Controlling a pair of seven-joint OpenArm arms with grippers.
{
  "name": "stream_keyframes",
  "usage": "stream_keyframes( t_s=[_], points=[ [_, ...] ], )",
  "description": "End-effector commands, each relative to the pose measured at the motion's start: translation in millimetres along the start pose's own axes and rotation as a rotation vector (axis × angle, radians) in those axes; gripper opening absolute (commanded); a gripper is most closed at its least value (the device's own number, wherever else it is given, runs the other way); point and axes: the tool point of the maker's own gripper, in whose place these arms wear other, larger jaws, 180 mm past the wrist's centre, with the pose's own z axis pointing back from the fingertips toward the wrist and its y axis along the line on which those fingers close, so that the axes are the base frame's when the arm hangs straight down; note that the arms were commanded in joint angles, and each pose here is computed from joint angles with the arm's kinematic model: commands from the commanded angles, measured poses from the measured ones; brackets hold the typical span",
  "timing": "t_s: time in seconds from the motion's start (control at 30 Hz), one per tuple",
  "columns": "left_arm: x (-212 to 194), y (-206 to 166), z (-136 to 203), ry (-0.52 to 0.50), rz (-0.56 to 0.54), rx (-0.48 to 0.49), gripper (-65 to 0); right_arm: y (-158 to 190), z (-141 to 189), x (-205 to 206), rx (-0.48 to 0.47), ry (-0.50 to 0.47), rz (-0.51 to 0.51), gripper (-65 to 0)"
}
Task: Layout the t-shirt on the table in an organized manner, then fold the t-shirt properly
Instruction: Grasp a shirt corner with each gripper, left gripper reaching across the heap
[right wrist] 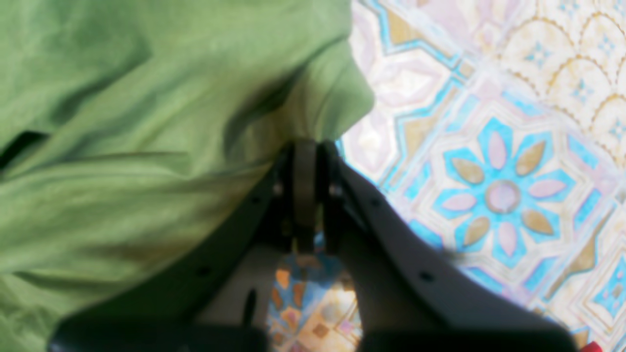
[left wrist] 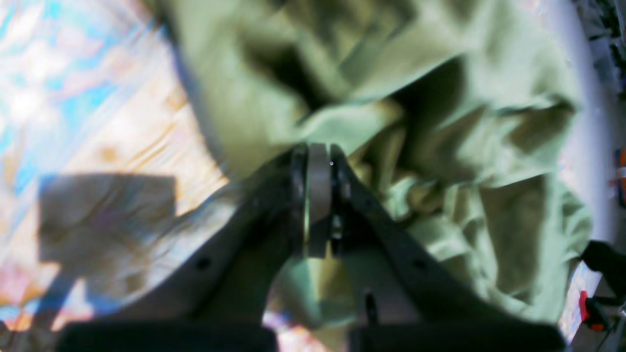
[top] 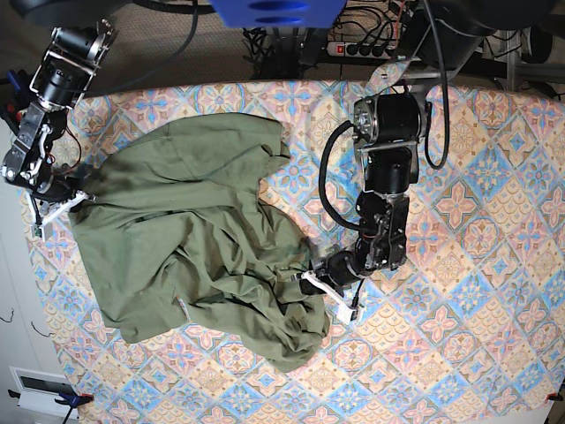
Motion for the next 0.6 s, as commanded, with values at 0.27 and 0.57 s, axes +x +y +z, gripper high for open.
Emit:
stream_keyframes(
  t_s=[0.27,0.57],
  points=[
    [41.5,-1.8,12.0,-0.121,0.061,-0.052,-29.6,-4.6,8.2,22.6,-0.009,-0.060,0.012,-63.9],
    [37.2,-23.7,2.1,-0.111,0.060,-0.089,-26.0,-3.2,8.1,22.9,-0.006,-0.062,0.012,-63.9]
  ],
)
